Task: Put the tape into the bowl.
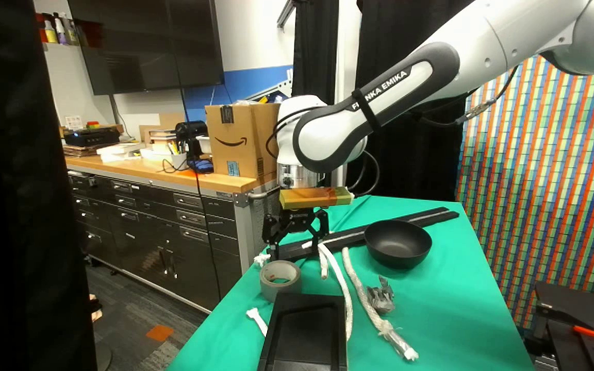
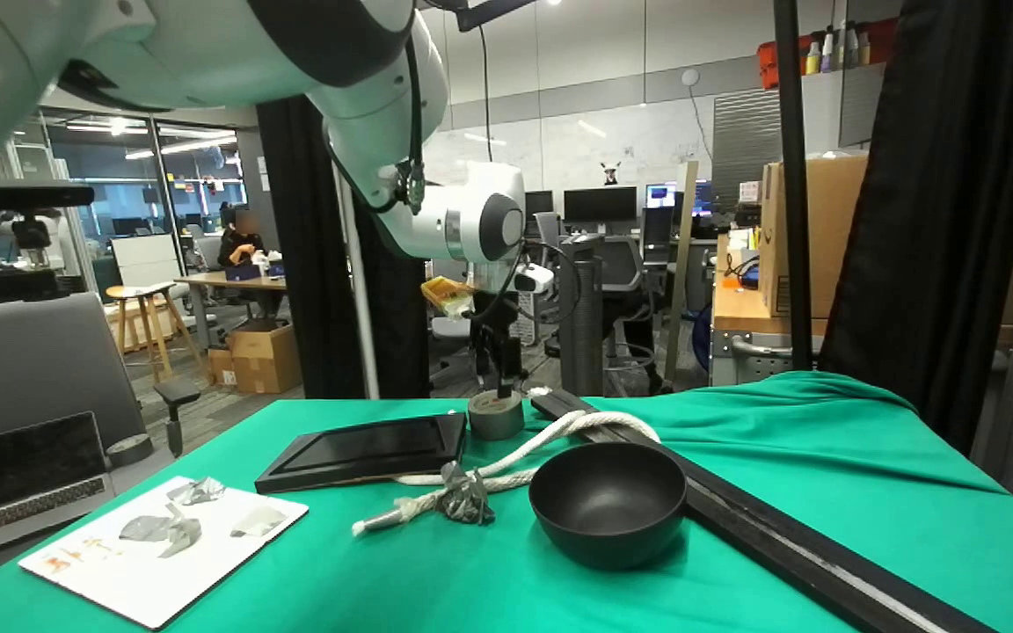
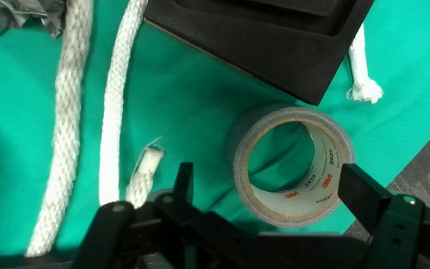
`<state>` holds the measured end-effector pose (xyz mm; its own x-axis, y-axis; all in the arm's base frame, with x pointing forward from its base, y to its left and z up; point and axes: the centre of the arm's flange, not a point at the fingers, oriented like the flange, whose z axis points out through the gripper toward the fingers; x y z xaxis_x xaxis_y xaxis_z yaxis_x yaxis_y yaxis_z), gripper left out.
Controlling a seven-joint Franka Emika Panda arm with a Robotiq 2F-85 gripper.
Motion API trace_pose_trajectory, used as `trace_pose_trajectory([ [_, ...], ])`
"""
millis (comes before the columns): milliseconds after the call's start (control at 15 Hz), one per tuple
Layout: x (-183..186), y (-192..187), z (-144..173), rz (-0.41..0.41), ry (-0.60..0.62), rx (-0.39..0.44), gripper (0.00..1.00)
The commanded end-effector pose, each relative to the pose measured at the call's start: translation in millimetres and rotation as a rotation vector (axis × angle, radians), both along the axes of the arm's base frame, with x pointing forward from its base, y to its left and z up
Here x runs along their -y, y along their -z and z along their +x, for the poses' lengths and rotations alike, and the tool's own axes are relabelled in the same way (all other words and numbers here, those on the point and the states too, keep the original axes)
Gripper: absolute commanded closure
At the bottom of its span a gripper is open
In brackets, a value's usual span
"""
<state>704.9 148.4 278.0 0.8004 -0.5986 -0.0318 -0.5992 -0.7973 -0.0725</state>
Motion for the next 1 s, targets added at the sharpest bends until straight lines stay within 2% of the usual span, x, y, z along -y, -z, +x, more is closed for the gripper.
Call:
trace_pose_trajectory([
  [0, 5.1, 8.6, 11.0, -0.009, 0.008, 0.032, 0.0],
  [333, 14.4, 16.7, 12.7, -0.015, 0.02, 0.041, 0.0],
  [933, 7.9, 45.1, 10.4, -0.02, 0.008, 0.006, 0.0],
])
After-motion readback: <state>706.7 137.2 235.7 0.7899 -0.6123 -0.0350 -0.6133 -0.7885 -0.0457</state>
